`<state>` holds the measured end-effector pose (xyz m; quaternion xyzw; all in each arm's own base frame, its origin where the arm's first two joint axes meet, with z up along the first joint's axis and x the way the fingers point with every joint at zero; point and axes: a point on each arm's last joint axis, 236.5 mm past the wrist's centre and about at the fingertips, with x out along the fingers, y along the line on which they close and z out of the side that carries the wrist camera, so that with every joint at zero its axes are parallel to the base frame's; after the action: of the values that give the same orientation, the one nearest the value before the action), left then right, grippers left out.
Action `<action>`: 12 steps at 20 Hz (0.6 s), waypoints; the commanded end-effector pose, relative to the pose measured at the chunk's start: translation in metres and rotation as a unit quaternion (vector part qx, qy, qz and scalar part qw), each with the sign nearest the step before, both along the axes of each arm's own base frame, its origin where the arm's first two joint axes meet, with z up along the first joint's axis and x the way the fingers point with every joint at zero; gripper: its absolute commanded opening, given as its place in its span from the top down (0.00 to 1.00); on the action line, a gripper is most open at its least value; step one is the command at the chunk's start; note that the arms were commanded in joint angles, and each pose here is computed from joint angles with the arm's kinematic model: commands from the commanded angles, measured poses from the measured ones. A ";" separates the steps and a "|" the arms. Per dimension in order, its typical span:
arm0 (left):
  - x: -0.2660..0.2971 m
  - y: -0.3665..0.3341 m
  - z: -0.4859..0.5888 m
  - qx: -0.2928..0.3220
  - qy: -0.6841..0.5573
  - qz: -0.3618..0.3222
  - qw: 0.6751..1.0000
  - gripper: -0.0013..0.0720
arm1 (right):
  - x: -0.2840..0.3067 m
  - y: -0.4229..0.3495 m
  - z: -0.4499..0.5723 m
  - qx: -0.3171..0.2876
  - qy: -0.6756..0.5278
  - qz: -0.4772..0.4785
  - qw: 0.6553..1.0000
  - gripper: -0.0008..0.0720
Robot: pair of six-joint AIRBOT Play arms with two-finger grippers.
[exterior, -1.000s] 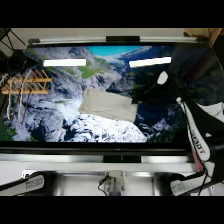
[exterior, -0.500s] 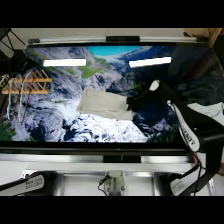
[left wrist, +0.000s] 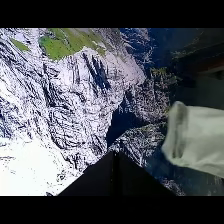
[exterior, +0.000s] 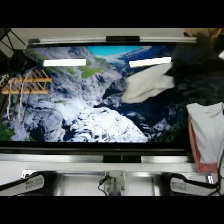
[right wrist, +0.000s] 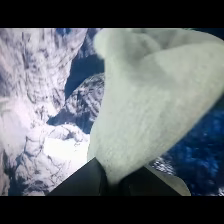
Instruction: Fold the shirts.
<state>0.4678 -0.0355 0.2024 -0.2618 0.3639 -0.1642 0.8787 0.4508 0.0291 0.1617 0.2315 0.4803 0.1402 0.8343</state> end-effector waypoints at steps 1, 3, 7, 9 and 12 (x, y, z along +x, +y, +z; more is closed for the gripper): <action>0.000 -0.002 0.003 -0.006 -0.003 -0.003 1.000 0.92 | -0.059 -0.099 0.050 -0.052 -0.010 -0.108 0.993 0.88; 0.000 -0.008 0.008 -0.016 -0.012 -0.012 1.000 0.92 | -0.088 -0.154 0.058 -0.106 -0.010 -0.173 0.979 0.88; -0.001 -0.010 0.012 -0.017 -0.018 -0.016 1.000 0.92 | -0.137 -0.240 0.054 -0.158 0.023 -0.282 0.946 0.88; -0.001 -0.010 0.012 -0.017 -0.018 -0.016 1.000 0.92 | -0.161 -0.254 0.047 -0.154 0.055 -0.304 0.938 0.88; -0.001 -0.010 0.012 -0.010 -0.023 -0.021 0.999 0.92 | -0.216 -0.272 0.027 -0.176 0.153 -0.333 0.913 0.88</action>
<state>0.4666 -0.0449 0.2135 -0.2651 0.3497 -0.1887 0.8785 0.2891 -0.2209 0.2032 0.2403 0.4625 -0.2052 0.8284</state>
